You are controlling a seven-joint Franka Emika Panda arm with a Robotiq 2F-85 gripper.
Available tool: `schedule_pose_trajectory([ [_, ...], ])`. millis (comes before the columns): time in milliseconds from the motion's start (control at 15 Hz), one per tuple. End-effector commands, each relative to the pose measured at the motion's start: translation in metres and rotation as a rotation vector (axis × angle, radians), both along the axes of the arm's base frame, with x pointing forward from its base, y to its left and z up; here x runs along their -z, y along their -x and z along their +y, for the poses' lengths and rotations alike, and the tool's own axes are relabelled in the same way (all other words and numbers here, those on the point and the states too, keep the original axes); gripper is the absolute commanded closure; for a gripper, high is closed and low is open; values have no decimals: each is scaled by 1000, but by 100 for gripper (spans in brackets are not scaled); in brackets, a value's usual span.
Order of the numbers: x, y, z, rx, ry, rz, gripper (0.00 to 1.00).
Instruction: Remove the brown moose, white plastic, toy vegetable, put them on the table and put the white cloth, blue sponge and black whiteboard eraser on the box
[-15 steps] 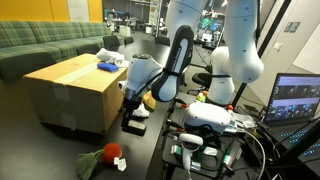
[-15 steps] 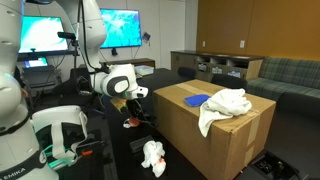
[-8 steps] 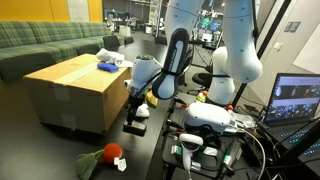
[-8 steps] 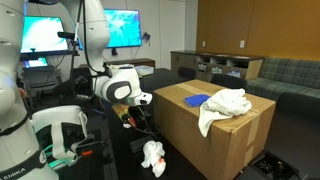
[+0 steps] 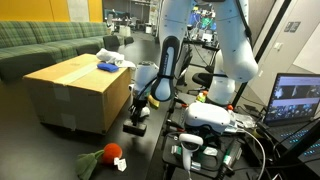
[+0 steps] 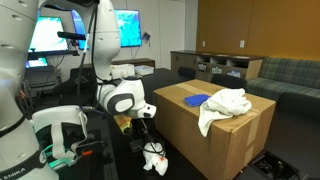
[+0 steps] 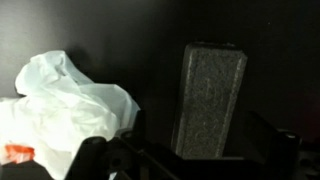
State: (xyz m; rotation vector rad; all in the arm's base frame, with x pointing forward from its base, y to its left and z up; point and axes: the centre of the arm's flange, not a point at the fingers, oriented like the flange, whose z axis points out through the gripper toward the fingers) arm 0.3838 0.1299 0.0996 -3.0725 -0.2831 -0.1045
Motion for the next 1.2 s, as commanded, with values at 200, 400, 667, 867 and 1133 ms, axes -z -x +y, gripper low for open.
schedule_pose_trajectory([
  [200, 13, -2, -10, -2, -98, 17, 0],
  [400, 17, -1, -4, -7, -131, 26, 0],
  [667, 31, -1, 2, -15, -143, 45, 0],
  [867, 40, 0, 5, -21, -143, 61, 0],
  [1133, 38, 0, 7, -29, -142, 63, 34],
])
